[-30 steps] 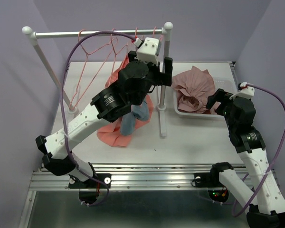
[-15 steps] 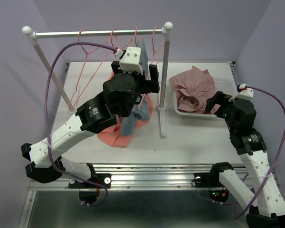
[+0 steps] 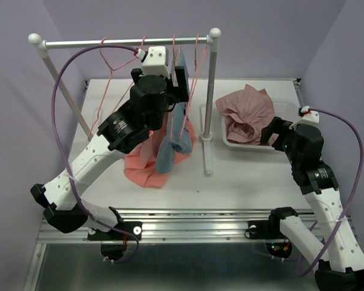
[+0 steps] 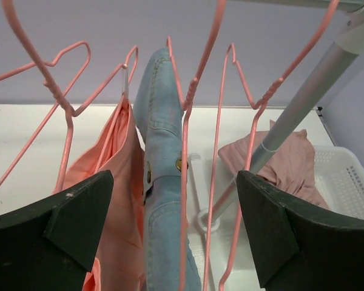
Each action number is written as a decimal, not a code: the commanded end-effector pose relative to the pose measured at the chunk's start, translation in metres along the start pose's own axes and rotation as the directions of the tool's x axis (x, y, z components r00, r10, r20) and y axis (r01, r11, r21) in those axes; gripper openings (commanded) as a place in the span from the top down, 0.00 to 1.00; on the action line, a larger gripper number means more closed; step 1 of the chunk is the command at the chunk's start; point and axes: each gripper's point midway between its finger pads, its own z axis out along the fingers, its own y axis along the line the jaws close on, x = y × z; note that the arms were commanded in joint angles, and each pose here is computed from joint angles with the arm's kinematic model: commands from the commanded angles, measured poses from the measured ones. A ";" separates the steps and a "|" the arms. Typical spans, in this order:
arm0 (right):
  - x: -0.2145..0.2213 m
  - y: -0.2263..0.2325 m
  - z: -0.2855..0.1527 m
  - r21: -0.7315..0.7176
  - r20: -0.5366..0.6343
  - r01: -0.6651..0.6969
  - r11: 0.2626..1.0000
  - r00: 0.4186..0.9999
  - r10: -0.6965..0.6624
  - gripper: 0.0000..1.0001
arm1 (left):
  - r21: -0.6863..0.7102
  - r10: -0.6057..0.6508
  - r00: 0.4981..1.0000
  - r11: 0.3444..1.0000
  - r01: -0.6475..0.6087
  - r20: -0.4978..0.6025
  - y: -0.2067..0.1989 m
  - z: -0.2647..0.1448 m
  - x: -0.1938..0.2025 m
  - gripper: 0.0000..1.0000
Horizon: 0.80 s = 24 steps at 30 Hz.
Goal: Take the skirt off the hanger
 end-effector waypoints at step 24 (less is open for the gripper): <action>-0.004 -0.006 -0.007 0.015 0.028 0.025 1.000 0.999 -0.026 0.00 | -0.052 0.082 0.997 0.995 -0.082 -0.010 -0.002 0.057 0.004 0.68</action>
